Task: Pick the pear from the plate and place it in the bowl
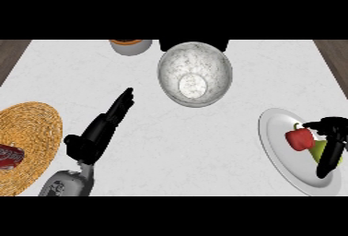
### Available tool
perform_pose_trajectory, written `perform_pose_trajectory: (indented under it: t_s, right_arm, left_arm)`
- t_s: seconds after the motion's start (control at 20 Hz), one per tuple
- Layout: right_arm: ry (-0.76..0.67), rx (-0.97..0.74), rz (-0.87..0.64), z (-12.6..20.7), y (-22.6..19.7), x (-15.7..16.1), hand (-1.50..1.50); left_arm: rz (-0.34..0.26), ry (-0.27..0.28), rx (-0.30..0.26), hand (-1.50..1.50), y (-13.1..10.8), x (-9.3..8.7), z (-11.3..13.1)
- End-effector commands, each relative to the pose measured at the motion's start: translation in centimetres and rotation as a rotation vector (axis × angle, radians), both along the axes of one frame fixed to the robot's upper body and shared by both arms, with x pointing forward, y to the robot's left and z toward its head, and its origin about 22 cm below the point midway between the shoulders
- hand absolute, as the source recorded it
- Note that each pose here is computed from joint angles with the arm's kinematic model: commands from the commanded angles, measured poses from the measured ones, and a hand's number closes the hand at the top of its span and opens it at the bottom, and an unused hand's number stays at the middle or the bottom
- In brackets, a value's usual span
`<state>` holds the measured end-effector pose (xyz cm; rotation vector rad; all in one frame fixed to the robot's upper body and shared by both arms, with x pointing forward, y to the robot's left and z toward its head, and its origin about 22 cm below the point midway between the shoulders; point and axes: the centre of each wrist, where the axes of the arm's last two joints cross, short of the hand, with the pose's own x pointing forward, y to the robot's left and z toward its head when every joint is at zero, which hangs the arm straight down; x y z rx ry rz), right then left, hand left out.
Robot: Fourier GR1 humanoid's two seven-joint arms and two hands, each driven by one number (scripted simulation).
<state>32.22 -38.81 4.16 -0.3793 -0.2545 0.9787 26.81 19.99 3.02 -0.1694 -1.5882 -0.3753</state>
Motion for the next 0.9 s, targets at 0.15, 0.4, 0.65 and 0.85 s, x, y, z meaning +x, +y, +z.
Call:
perform_pose_trajectory:
  t_s: [0.15, 0.4, 0.65, 0.85]
  right_arm:
    - [-0.096, 0.021, 0.03, -1.9, 1.0, 0.0, 1.5]
    - [-0.121, -0.009, 0.023, -3.8, -0.2, -1.4, 1.5]
    - [-0.169, -0.02, 0.015, -1.6, -1.2, 0.4, 1.5]
    - [-0.459, 0.008, 0.368, 0.9, 15.9, 3.2, 1.5]
  left_arm:
    - [0.009, -0.022, 0.007, 0.0, -0.4, -0.8, 0.7]
    - [0.008, -0.011, 0.009, 0.0, 1.6, -1.5, -0.4]
    - [-0.019, -0.011, 0.009, 0.0, 1.1, -0.6, 0.6]
    - [-0.035, 0.014, 0.015, 0.0, -0.2, -0.1, 0.2]
